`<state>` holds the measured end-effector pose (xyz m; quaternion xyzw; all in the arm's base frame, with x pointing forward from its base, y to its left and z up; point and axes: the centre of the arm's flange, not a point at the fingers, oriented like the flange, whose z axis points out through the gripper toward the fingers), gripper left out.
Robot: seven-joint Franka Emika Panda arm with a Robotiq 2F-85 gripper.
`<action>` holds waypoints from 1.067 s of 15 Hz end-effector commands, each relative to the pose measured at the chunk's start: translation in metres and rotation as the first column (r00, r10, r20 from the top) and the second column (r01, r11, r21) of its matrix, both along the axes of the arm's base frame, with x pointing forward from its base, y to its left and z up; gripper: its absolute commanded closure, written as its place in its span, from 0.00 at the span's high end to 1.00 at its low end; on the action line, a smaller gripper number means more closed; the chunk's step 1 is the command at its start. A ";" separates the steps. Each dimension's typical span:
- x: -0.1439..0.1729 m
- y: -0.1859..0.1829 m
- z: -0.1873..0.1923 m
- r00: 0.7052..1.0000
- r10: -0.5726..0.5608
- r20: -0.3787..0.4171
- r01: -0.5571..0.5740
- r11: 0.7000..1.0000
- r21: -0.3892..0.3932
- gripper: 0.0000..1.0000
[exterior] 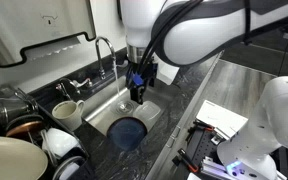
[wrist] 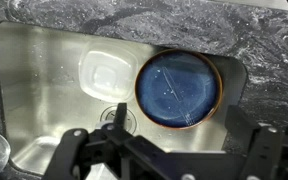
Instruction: Close the tap with the right tap handle
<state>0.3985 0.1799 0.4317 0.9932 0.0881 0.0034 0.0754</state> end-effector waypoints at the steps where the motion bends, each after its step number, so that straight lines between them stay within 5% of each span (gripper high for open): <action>1: 0.000 0.000 0.000 1.000 0.000 0.000 0.000 1.000 0.000 1.00; 3: 0.000 0.000 0.000 1.000 0.000 0.000 0.000 1.000 0.000 1.00; 8: 0.004 -0.080 -0.003 0.950 -0.305 0.064 0.302 0.952 0.053 1.00; 12: 0.005 -0.161 -0.005 0.856 -0.510 0.086 0.499 0.858 0.124 1.00; 16: 0.017 -0.221 -0.006 0.721 -0.688 0.081 0.664 0.719 0.204 1.00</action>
